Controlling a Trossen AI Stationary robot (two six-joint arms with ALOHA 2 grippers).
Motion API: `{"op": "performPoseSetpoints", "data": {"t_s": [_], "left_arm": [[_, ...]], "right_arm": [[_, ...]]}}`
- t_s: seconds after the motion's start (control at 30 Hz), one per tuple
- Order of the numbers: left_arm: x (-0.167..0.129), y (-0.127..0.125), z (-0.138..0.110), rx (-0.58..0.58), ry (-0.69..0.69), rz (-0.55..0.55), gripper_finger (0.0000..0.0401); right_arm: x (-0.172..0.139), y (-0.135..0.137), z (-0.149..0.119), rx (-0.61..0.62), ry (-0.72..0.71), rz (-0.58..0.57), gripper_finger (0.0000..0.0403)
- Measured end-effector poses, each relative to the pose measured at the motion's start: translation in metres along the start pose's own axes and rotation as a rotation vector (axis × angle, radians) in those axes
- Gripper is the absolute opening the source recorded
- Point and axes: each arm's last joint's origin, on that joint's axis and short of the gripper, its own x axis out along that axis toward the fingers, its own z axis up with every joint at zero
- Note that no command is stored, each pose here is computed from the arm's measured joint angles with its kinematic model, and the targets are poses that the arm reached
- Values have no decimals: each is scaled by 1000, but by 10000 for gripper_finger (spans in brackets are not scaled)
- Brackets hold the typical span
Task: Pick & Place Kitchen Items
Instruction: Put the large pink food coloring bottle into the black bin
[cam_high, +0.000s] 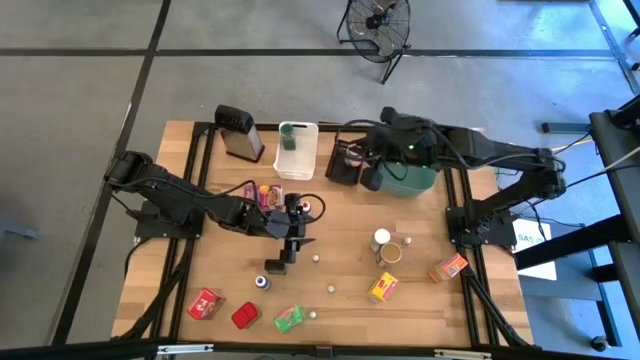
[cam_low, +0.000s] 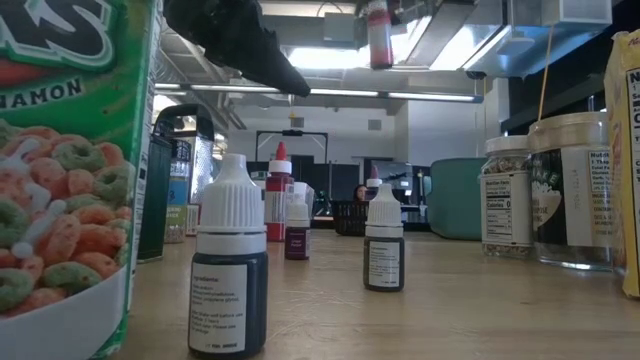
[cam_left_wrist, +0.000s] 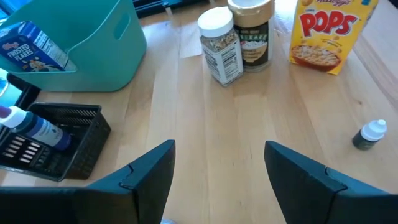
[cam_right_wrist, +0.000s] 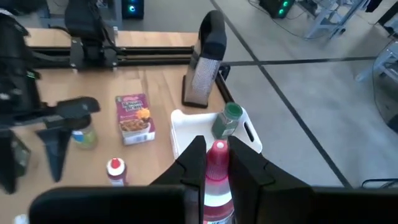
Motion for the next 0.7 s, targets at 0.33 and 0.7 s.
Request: {"op": "performPoseSetpoints", "data": {"t_s": [0.33,0.7], "left_arm": [[-6,2,3,-18,-14,-4,242],[-9,1,2,-24,0,-13,241]], "right_arm": [[58,-6,-51,29,-38,89,43],[82,-18,-84,72,-95,126,43]]}}
